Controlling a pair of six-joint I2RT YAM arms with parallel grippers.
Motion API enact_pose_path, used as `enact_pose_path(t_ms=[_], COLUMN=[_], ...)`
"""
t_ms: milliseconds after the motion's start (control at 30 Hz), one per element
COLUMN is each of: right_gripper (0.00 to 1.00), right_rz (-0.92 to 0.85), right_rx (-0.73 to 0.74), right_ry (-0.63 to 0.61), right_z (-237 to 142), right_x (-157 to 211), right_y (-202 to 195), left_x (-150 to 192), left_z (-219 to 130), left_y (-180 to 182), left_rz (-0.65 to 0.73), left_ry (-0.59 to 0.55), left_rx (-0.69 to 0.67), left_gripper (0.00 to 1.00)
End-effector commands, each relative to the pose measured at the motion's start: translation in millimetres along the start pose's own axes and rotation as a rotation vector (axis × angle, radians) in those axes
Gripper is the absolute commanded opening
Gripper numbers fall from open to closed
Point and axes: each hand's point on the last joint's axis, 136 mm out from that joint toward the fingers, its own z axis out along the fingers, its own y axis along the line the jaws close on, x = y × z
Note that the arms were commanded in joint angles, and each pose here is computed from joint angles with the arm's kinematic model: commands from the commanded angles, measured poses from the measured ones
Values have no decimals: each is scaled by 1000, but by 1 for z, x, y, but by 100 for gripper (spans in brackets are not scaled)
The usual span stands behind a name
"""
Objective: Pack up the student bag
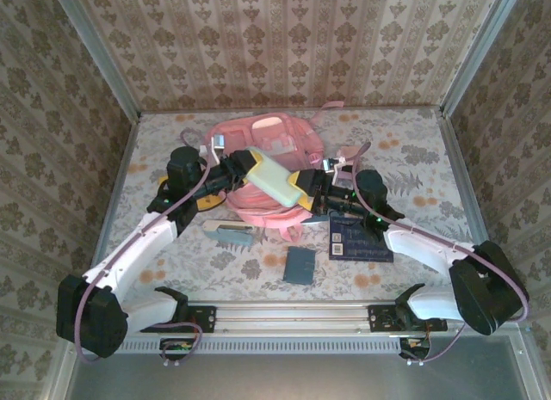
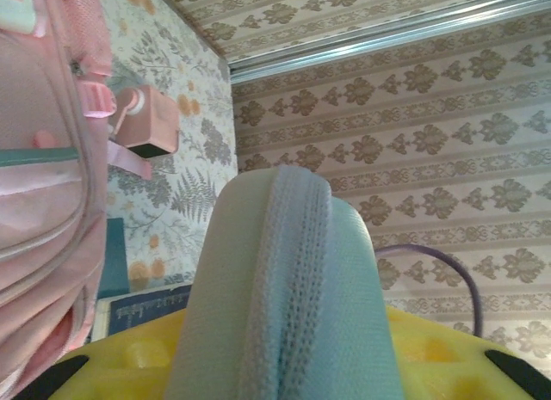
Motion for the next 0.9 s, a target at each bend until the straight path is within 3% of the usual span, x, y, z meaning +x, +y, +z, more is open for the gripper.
enact_pose_path(t_ms=[0, 167, 267, 400, 567, 667, 767, 867], right_gripper=[96, 79, 73, 54, 55, 54, 54, 52], right_rz=[-6, -14, -23, -36, -51, -47, -53, -61], right_rx=[-175, -208, -219, -200, -184, -171, -155, -93], right_ry=[-7, -34, -27, -21, -11, -29, -68, -113], right_z=[-2, -7, -8, -8, -9, -11, -19, -31], right_x=[2, 0, 2, 6, 10, 8, 1, -8], right_y=[41, 50, 56, 55, 52, 49, 46, 34], left_x=[11, 16, 19, 19, 19, 20, 18, 10], left_z=[3, 8, 11, 12, 14, 13, 10, 2], left_y=[-16, -9, -5, 0, 5, 11, 20, 30], left_rz=[11, -2, -10, -17, -24, -15, 23, 95], left_ry=[31, 47, 53, 56, 58, 62, 64, 59], left_rx=[66, 51, 39, 21, 6, -40, -105, -191], left_gripper=[39, 40, 42, 44, 48, 66, 75, 78])
